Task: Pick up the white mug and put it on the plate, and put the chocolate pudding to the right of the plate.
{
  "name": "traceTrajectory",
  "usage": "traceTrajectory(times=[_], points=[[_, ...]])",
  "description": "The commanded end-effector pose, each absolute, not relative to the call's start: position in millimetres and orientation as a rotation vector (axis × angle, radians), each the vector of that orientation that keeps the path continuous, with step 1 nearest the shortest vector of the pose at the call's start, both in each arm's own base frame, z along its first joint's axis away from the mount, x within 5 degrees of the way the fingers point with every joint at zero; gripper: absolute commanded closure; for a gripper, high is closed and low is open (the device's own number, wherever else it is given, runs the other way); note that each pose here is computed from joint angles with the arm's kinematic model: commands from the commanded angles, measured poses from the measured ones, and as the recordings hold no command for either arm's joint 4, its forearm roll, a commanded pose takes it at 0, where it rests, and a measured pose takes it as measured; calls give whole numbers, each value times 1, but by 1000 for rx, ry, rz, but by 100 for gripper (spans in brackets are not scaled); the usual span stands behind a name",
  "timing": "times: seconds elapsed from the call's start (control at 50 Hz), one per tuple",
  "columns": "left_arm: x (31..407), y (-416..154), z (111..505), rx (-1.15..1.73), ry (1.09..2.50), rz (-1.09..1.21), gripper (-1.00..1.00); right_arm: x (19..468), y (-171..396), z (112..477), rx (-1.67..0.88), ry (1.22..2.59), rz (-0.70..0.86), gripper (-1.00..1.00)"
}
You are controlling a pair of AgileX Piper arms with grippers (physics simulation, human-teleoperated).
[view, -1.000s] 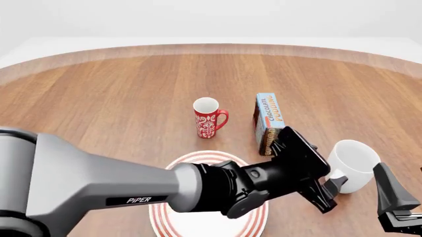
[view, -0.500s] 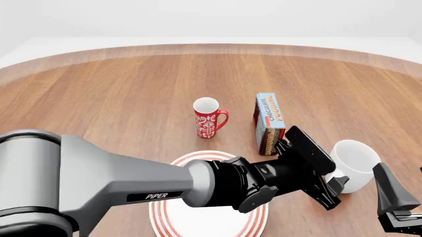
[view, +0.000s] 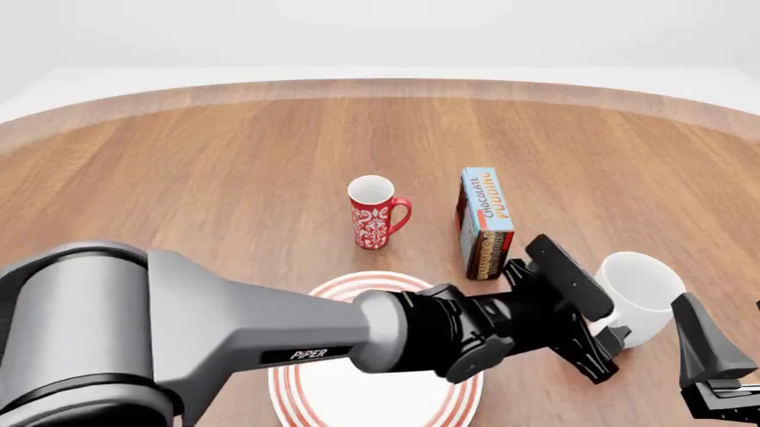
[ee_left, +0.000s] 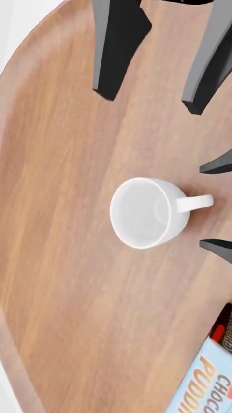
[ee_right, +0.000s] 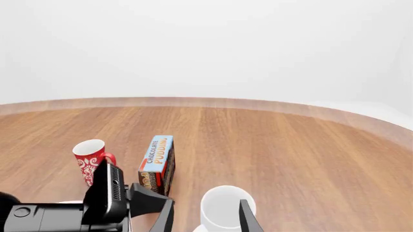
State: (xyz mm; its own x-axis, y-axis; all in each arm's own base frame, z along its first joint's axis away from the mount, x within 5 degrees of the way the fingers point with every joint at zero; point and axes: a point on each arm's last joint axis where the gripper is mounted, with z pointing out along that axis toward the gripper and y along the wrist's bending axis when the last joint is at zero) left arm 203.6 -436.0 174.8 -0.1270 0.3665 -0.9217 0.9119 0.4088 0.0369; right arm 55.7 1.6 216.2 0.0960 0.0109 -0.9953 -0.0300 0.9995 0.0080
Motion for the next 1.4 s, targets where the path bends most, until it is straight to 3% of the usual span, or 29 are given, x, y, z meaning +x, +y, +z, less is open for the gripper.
traceTrajectory(times=[0.02,1.4], points=[[207,-441,171,1142,1710,-691,-100,56,2,216,-16,1474,30,-100],[212,-470,163,1175,1843,-680,-100,56,2,216,-16,1474,29,-100]])
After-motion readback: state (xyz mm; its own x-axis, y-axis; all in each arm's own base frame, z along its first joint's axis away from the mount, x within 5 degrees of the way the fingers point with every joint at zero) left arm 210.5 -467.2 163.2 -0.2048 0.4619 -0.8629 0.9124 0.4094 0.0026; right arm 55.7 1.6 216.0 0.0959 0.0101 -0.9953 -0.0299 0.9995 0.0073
